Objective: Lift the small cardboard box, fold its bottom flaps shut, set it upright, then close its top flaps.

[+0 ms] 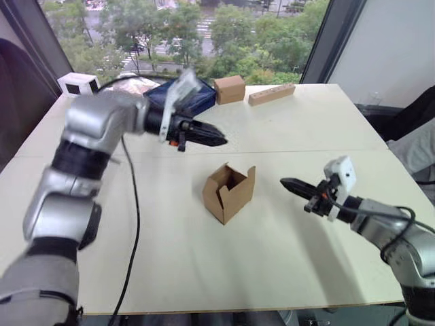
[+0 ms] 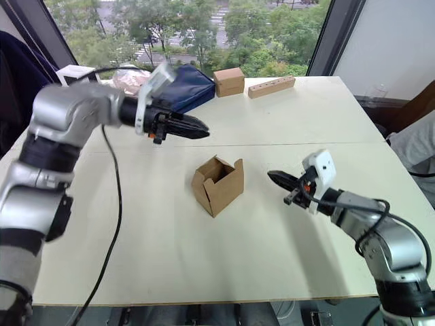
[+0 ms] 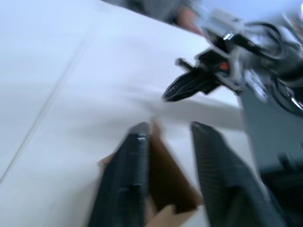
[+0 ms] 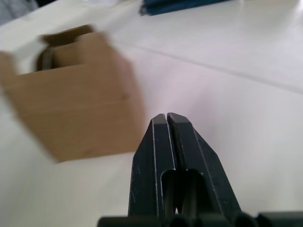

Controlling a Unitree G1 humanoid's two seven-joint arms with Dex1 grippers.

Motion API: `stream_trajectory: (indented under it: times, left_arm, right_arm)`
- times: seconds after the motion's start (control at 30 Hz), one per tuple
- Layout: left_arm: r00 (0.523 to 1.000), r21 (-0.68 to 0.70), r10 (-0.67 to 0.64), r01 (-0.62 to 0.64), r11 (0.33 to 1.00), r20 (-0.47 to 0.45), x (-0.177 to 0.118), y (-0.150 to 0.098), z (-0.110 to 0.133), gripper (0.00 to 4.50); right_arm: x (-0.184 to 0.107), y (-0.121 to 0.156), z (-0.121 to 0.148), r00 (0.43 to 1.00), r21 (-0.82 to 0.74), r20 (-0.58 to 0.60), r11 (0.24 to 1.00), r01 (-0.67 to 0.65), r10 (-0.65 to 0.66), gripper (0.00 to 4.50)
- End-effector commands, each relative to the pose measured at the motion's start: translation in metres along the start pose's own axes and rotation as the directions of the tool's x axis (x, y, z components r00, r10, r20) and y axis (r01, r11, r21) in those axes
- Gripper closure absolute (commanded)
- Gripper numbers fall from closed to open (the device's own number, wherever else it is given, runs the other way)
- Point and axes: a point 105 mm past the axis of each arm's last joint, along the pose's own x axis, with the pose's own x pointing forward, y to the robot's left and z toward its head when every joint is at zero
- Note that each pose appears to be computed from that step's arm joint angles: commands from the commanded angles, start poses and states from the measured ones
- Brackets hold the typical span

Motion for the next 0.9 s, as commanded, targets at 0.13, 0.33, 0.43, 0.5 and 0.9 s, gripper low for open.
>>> stream_trajectory:
  times: [0.13,0.33,0.43,0.5,0.9]
  left_arm:
    - [0.957,0.054,0.291,-0.291,0.955,0.013,-0.010,-0.018,-0.078,4.44]
    - [0.954,-0.006,0.297,-0.297,0.955,-0.045,0.000,-0.048,-0.127,4.44]
    - [0.942,-0.034,0.333,-0.334,0.942,-0.041,0.007,-0.047,-0.137,4.44]
    - [0.943,-0.039,0.331,-0.333,0.942,-0.044,0.013,-0.046,-0.142,4.44]
    - [0.936,-0.025,0.348,-0.349,0.937,-0.048,0.035,-0.030,-0.155,4.44]
  right_arm:
    - [0.035,-0.004,-0.009,0.995,-0.094,-0.036,0.991,-0.094,0.091,4.50]
    - [0.052,0.000,-0.020,0.987,-0.113,-0.061,0.981,-0.157,0.150,4.50]
    - [0.058,0.000,-0.023,0.985,-0.116,-0.071,0.979,-0.165,0.158,4.50]
    - [0.060,0.001,-0.025,0.983,-0.121,-0.082,0.977,-0.176,0.167,4.50]
    - [0.038,0.048,-0.041,0.942,-0.050,-0.140,0.948,-0.313,0.304,4.50]
